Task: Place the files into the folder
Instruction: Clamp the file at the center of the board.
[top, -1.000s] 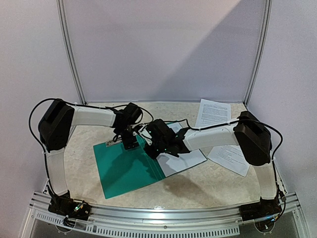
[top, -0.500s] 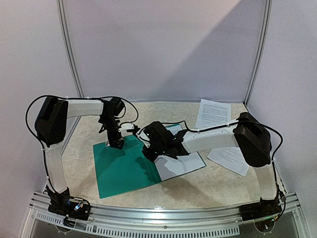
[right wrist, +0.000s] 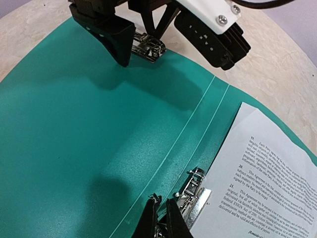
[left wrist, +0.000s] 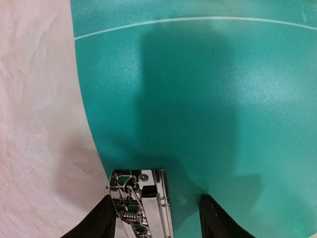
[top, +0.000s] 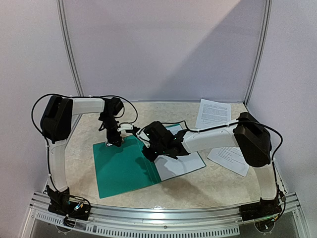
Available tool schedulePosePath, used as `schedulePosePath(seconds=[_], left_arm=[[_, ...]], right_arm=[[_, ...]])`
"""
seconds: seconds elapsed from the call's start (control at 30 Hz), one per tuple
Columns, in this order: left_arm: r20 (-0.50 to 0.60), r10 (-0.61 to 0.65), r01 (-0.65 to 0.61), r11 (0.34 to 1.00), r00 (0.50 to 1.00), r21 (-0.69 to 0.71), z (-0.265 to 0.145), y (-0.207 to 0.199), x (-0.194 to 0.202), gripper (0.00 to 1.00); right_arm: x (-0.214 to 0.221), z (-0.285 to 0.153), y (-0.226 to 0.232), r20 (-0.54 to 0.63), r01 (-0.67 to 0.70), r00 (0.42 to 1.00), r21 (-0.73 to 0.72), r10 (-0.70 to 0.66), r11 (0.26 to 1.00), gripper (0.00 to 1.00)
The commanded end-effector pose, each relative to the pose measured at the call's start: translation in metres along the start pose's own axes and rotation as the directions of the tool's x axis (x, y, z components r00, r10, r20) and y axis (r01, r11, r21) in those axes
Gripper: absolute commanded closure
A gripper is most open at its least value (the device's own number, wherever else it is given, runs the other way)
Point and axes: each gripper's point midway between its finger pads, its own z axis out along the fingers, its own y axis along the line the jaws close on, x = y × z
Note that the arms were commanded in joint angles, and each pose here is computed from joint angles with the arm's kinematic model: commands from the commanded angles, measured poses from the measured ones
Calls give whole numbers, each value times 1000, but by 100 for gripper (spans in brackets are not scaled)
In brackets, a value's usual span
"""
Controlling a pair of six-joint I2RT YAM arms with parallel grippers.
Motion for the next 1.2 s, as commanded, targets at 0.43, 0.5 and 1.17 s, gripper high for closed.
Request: schedulePosePath(seconds=[0.43, 0.5, 1.17], left_arm=[[-173, 23, -2, 992, 985, 125, 19, -1, 41, 67], [-188, 42, -17, 991, 981, 133, 19, -2, 43, 67], [-276, 230, -188, 968, 933, 168, 24, -10, 40, 81]], right_arm=[[25, 9, 8, -101, 66, 993, -24, -68, 998, 100], [29, 8, 7, -125, 91, 988, -21, -93, 996, 100], [20, -8, 8, -166, 194, 964, -101, -209, 976, 90]])
